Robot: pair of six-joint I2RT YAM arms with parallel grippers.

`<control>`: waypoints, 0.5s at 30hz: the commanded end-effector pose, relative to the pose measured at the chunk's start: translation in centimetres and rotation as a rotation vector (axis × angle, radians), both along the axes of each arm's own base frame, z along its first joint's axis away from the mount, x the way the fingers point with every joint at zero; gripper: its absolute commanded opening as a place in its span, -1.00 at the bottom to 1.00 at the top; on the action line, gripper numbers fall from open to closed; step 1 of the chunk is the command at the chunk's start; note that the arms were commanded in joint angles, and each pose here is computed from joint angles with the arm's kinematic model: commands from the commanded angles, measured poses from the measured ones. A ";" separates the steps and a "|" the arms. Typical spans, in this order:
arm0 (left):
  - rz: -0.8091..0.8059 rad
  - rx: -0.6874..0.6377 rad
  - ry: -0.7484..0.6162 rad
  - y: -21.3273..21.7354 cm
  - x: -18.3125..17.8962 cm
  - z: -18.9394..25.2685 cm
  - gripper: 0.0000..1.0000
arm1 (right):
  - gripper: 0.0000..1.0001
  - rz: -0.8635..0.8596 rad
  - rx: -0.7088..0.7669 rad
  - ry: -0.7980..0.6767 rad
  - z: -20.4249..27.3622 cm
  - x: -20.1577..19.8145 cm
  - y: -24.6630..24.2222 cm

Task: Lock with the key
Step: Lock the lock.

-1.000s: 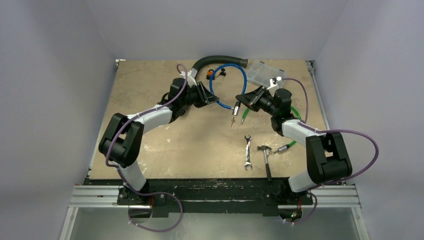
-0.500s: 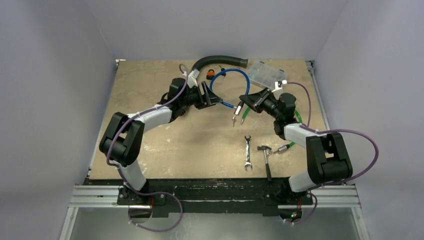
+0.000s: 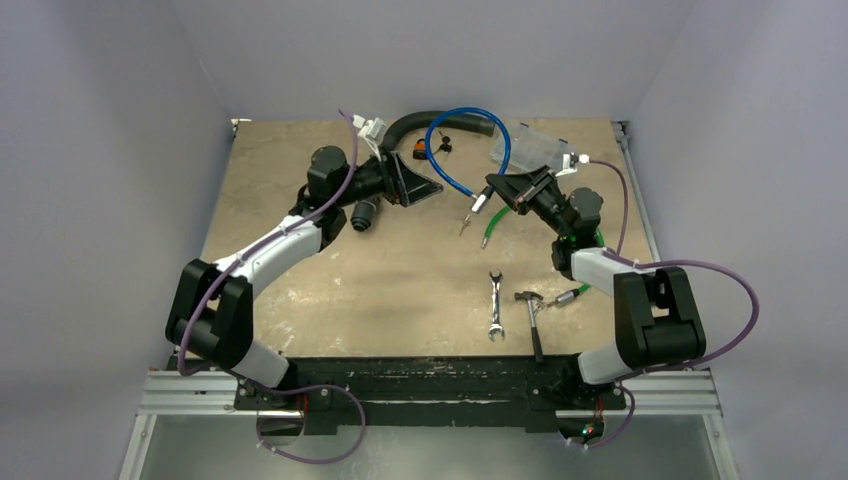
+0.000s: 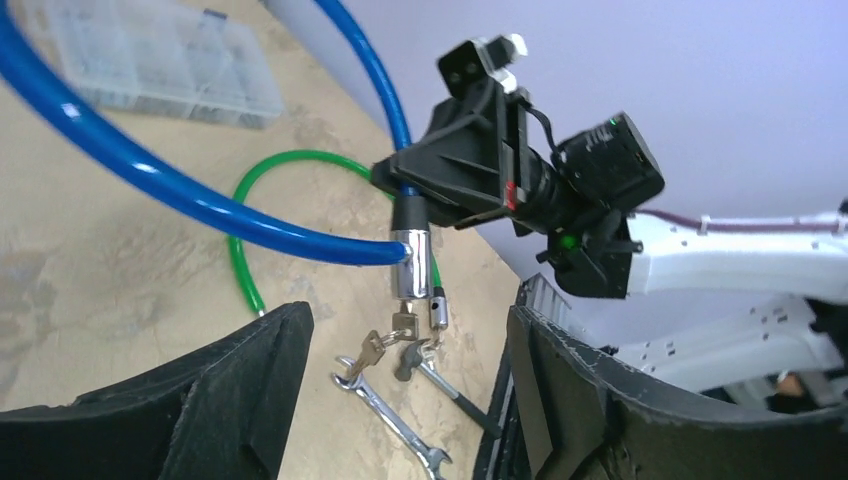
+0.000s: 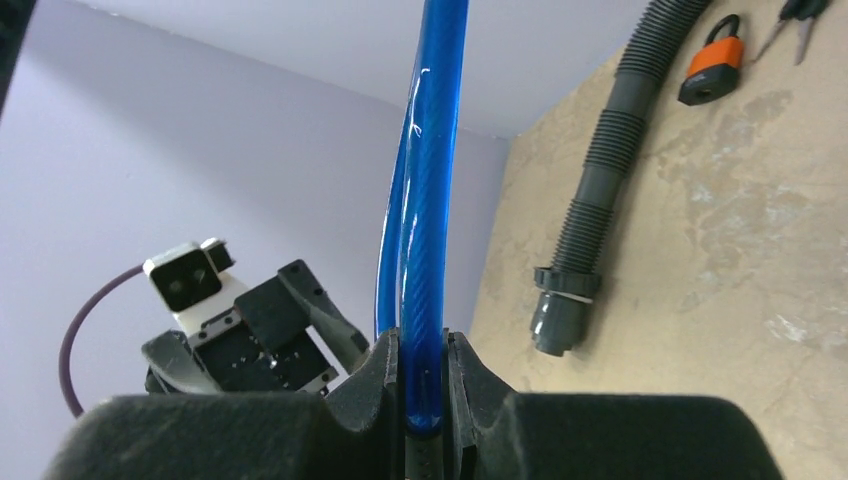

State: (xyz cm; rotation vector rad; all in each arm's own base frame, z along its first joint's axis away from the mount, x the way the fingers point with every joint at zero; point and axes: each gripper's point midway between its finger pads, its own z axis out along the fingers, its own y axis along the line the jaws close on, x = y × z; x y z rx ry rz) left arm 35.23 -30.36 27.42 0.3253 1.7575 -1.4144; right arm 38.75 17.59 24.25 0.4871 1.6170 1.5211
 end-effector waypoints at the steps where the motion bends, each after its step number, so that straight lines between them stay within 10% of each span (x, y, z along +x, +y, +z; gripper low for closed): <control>1: -0.124 0.056 -0.215 -1.3 -3.3 1.2 0.46 | -1.00 0.005 0.103 -0.211 7.7 -0.7 -0.3; 15: -0.168 0.105 -0.264 -4.9 -4.4 1.2 0.11 | -1.00 -0.005 0.154 -0.271 11.4 -0.9 -0.4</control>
